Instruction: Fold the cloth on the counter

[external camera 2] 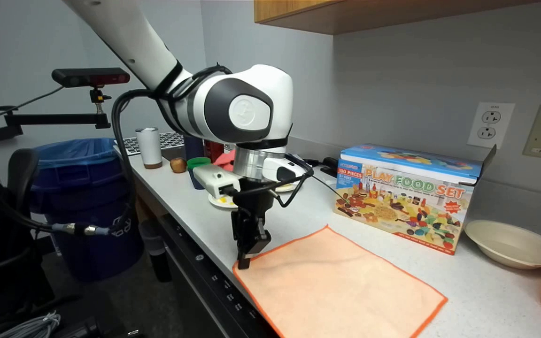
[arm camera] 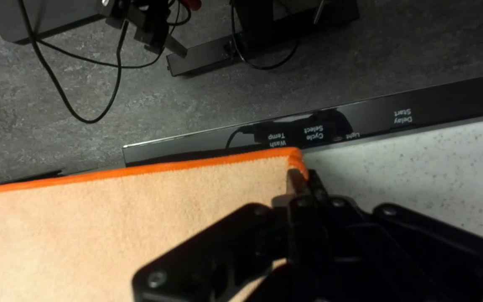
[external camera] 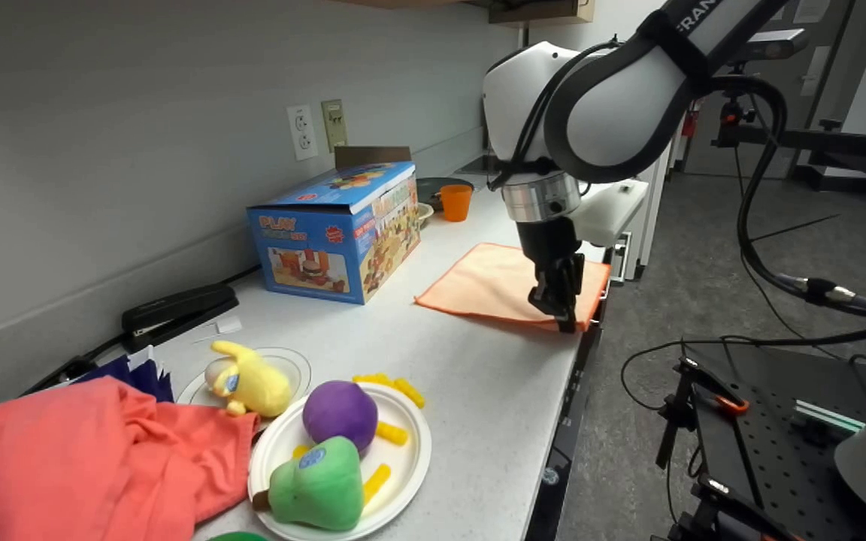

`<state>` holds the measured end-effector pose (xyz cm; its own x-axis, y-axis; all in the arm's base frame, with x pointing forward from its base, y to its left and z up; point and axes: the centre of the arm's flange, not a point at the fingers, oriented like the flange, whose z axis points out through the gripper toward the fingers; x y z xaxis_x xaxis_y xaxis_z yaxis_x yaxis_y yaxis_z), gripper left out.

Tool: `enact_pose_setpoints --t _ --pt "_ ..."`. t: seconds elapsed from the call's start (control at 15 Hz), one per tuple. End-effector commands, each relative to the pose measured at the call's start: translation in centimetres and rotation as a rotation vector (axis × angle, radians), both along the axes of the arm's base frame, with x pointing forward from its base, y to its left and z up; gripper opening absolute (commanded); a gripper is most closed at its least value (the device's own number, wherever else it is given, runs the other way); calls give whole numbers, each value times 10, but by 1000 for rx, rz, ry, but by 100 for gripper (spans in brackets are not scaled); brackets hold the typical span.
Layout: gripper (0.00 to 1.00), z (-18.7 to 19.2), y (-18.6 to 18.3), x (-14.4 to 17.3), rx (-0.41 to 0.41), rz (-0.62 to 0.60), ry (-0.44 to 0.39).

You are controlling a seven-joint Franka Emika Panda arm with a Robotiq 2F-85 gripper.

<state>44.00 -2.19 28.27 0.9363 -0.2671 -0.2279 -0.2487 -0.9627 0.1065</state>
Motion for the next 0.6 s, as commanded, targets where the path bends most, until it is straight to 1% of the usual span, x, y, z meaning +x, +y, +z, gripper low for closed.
enact_pose_setpoints --t 0.0,0.07,0.13,0.27,0.4,0.53 --pt "0 27 13 -2 79 39 88" --pt "0 33 14 0 90 60 116" --pt "0 38 13 3 84 92 152" --pt "0 45 1 11 18 152 219" --pt "0 49 -15 20 -90 194 260" --pt "0 50 -33 28 -190 234 276"
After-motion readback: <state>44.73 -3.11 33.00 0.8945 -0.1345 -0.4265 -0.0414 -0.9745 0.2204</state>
